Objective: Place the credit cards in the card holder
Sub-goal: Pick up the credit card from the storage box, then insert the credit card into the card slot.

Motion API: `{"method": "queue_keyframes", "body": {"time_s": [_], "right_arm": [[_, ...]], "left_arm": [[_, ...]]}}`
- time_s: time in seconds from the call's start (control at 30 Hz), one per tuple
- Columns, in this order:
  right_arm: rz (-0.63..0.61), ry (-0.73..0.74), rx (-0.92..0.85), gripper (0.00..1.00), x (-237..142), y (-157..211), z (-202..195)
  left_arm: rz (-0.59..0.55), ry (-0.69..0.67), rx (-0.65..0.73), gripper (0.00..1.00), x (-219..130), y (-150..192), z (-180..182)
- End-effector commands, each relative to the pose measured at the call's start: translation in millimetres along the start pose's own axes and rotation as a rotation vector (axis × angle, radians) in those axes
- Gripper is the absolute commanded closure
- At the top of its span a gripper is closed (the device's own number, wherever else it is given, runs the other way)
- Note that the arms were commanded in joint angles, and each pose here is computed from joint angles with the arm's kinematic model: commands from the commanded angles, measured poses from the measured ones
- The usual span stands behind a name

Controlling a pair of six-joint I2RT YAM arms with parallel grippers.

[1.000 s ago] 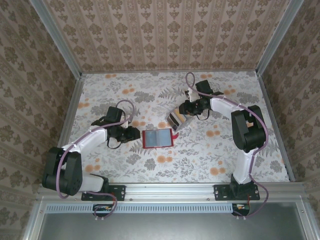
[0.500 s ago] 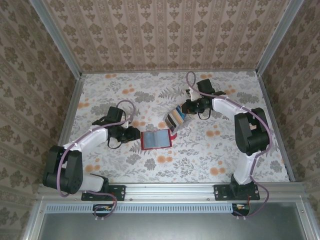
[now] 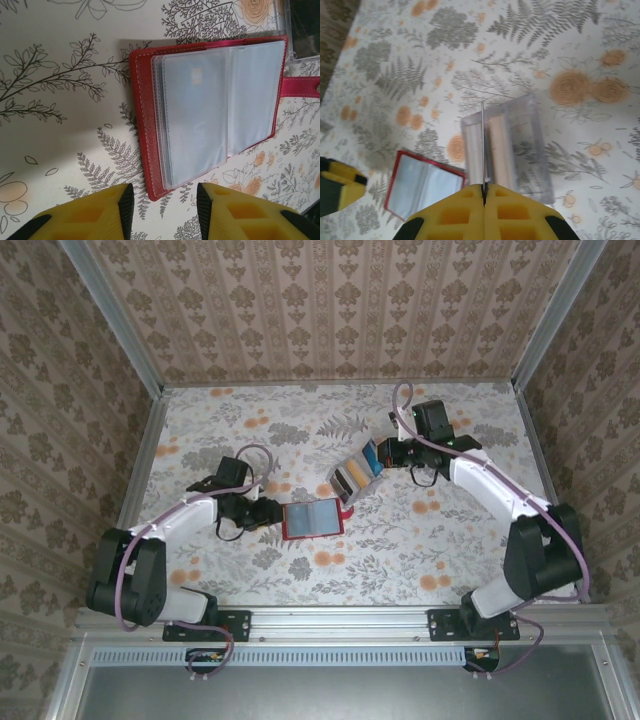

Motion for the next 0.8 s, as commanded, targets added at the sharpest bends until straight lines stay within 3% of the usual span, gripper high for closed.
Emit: {"method": "queue_keyframes", "body": {"time_s": [0.0,0.17,0.27,0.57,0.77], "right_arm": [[0.033,-0.044,0.013,0.95,-1.9,29.4,21.6],[0.12,-0.237,0.137,0.96,30.1,78.3,43.9],[0.236,-0.32,0.154,0.97,52.4,93.6,42.3],[0.426,-0.374,0.258,1.0,104.8,113.8,24.9],[0.461,-0.353,0.273,1.0,121.6,116.2,18.5]], "left_arm": [[0.06,-0.002,0.001,0.59,5.6,7.8,4.8],[0.087,0.016,0.002,0.59,11.1,7.5,4.1],[0.098,0.016,0.005,0.6,15.4,7.2,3.6],[0.109,0.02,0.022,0.62,25.4,0.7,1.2],[0.106,0.001,0.021,0.65,29.8,-1.4,0.1]]}}
Point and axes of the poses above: each hand's point on the last joint's axis, 136 mm out from that joint toward the fingers, its own x axis out along the fingers, its own z axis along the line the jaws close on, y = z × x, the point moved 10 cm from there along -x, back along the fingers, and after that the axes turned 13 degrees about x, right-handed, at the moved point
